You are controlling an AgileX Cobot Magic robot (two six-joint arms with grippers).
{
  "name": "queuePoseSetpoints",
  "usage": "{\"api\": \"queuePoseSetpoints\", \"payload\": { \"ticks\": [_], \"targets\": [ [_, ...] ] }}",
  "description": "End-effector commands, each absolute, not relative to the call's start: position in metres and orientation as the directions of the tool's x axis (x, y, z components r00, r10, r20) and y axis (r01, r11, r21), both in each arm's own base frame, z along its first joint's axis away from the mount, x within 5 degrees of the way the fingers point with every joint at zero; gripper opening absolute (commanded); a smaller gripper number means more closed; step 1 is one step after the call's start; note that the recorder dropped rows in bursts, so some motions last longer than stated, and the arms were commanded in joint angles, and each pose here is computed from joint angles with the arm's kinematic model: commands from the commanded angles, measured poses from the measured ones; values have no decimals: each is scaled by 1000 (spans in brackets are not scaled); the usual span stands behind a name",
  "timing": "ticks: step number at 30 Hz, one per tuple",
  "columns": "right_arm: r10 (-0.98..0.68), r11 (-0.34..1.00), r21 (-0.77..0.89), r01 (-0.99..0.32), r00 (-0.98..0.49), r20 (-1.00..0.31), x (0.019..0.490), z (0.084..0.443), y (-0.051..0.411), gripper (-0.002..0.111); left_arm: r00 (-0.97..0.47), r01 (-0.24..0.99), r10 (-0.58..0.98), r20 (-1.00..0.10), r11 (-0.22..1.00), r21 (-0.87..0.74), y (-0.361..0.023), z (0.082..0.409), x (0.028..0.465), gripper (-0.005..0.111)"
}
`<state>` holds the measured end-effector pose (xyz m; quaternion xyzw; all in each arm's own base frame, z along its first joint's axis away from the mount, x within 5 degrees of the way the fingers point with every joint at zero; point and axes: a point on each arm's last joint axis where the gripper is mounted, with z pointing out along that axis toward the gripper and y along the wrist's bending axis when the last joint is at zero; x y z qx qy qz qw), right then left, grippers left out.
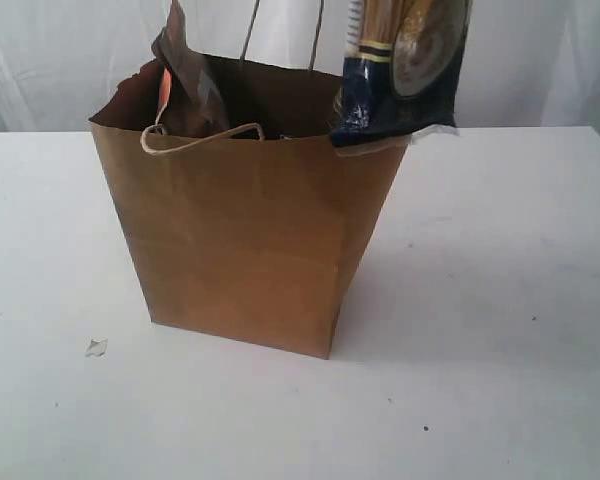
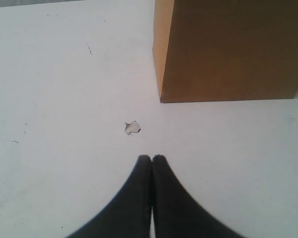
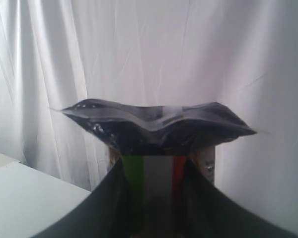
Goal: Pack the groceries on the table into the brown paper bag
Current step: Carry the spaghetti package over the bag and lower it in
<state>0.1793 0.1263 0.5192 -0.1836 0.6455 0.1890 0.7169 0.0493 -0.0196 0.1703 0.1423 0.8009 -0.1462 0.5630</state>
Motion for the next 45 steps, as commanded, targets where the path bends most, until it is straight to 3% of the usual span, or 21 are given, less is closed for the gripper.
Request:
{"api": "queuePoseSetpoints", "payload": {
  "ticks": [1, 10, 28, 45],
  "targets": [
    [50, 840, -76, -537, 217, -975, 180, 540, 137, 0, -331, 391, 59, -942, 917, -80, -19, 169, 49, 1],
    [73, 822, -77, -564, 238, -969, 202, 555, 166, 0, -331, 391, 59, -942, 917, -80, -19, 169, 49, 1],
    [21, 804, -105, -586, 204, -979, 246, 534, 213, 0, -331, 391, 59, -942, 917, -80, -19, 169, 49, 1],
    [-101, 808, -117, -577, 59, -993, 286, 484, 245, 0, -331, 391, 59, -942, 917, -80, -19, 169, 49, 1]
  ]
}}
